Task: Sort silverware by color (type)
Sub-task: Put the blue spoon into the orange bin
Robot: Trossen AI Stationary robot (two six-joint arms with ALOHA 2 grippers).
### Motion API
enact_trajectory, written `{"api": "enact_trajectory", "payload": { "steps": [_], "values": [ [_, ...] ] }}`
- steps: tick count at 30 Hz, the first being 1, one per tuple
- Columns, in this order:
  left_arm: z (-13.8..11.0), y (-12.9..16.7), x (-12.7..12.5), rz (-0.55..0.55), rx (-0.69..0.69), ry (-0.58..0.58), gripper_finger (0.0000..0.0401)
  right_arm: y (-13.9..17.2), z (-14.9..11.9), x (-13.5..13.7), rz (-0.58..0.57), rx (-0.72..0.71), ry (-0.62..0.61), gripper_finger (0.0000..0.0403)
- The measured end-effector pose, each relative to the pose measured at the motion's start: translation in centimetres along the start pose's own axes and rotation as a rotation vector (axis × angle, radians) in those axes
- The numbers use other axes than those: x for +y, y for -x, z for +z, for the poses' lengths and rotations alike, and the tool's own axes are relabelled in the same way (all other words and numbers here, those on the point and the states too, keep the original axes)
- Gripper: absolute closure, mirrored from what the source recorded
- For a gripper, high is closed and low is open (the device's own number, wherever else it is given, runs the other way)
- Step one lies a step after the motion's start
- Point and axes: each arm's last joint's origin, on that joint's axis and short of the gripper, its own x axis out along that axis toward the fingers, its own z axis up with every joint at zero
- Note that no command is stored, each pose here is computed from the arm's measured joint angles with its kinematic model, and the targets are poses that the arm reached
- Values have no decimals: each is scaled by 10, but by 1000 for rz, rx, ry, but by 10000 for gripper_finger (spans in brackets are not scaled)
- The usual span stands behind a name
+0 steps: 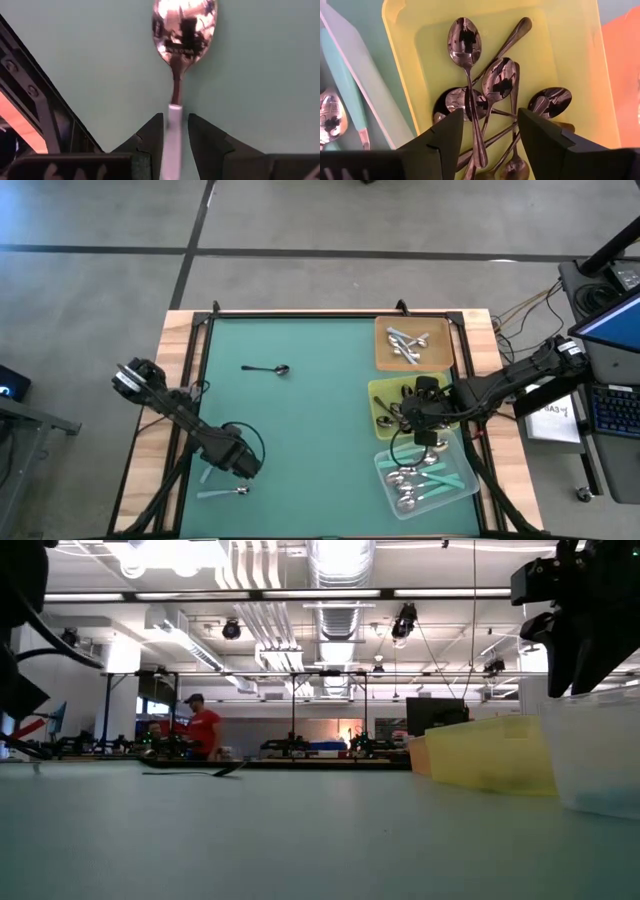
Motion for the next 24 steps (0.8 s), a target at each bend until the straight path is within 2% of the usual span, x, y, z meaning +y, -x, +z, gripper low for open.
{"api": "enact_trajectory", "payload": {
  "steps": [8,11,15,20,24],
  "values": [
    [6,-18,6,-24,73,-13,329,0,0,0,2,-4,-46,228],
    [6,-18,5,-33,60,-27,349,0,0,0,2,-4,-53,230],
    [5,-12,3,-43,-4,-21,384,0,0,0,2,-4,-55,232],
    [7,2,-3,-68,-114,-10,376,0,1,0,2,-5,-71,232],
    [11,21,-15,-182,-286,16,384,2,3,0,-1,-21,-120,238]
  ]
}}
